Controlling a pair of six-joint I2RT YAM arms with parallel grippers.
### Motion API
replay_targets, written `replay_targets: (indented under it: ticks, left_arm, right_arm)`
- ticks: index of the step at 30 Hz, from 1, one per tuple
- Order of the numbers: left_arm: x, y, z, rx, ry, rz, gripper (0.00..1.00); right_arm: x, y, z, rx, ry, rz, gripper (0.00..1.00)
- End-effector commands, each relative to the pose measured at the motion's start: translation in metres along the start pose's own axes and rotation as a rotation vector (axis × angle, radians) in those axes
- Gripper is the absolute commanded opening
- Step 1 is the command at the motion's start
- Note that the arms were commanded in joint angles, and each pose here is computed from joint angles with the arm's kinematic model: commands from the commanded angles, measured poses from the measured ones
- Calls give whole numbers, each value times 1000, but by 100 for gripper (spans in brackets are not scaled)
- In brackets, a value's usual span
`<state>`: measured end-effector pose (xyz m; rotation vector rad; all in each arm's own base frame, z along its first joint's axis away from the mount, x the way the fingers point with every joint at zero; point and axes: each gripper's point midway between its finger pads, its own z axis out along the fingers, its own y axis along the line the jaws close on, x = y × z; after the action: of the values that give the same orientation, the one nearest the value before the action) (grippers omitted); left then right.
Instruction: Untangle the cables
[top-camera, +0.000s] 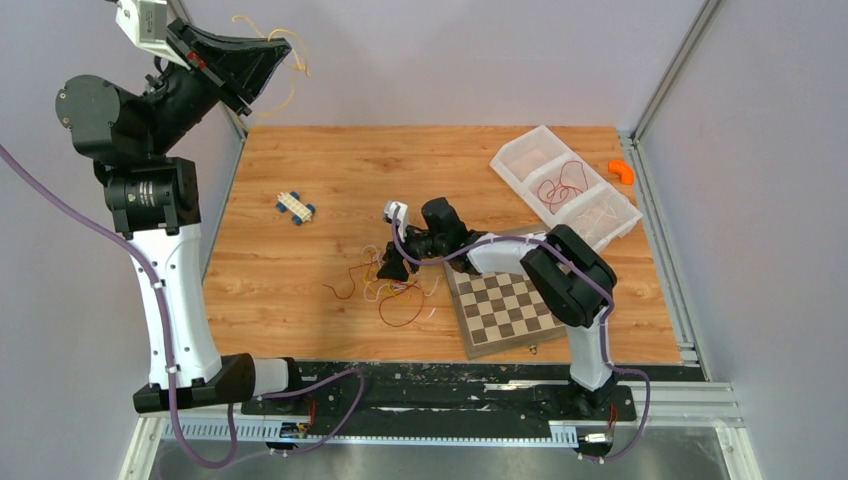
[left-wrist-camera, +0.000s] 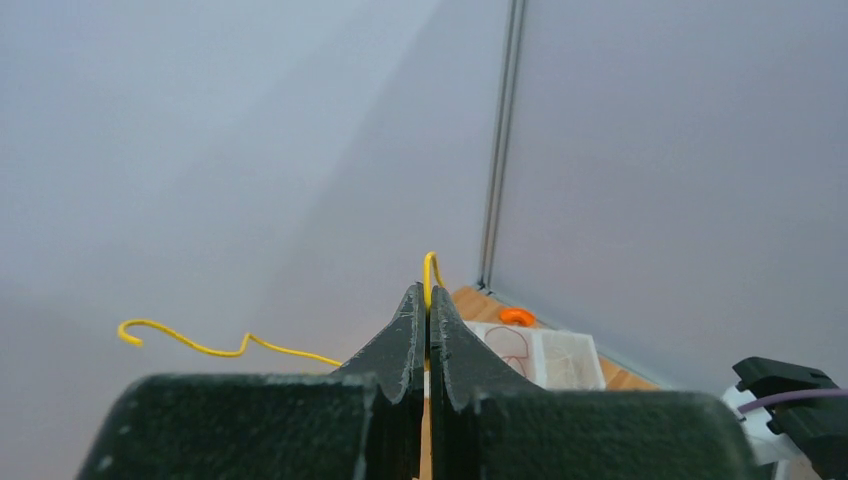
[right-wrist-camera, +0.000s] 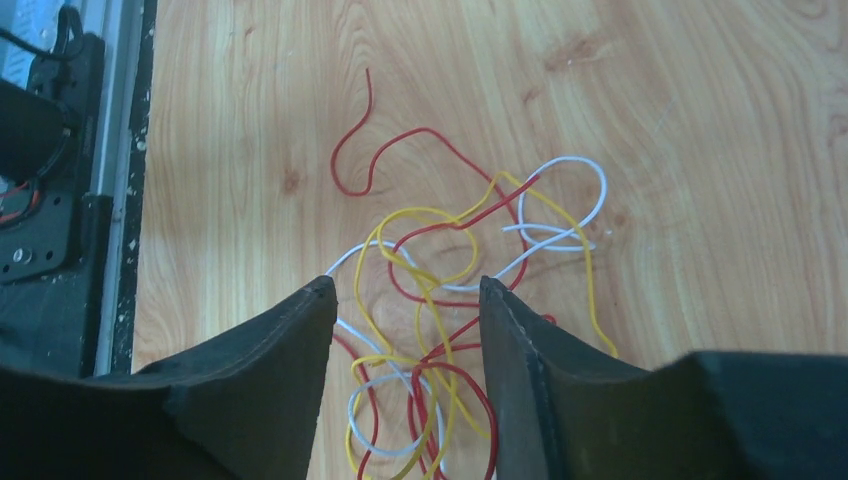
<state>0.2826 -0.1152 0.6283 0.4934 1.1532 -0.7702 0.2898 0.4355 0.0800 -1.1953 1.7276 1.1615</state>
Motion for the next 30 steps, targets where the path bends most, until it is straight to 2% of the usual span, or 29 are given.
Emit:
replay_targets:
  ticks: [1,8,12,17,21,23,26,30]
  left_arm:
    - [-8,0,0,4,-11,39,0]
    - [59,11,-8,30,109,-123,0]
    - [85,9,-10,63,134,-244,0]
    - [119,-1,-5,130,216,-354,0]
    - [144,-15,-4,200,276,-394,0]
    - [153,-28,-3,252,306,-406,0]
    - [168,-42,-3,308,358,-429,0]
    - [175,-49,3,323,372,-452,0]
  right_arm:
    - [-57,16,-22,-56,-51,-72,61]
    - [-191,30,-95,-31,-206,-182,91]
    - [-248,54,-133,-8,-285,-271,100]
    - [-282,87,-164,-30,-354,-366,100]
    - [-299,86,-168,-10,-382,-401,99]
    - [-306,80,-164,4,-389,-400,94]
    - [-315,76,-161,5,-399,-373,80]
    - [-318,80,-160,-18,-405,-338,77]
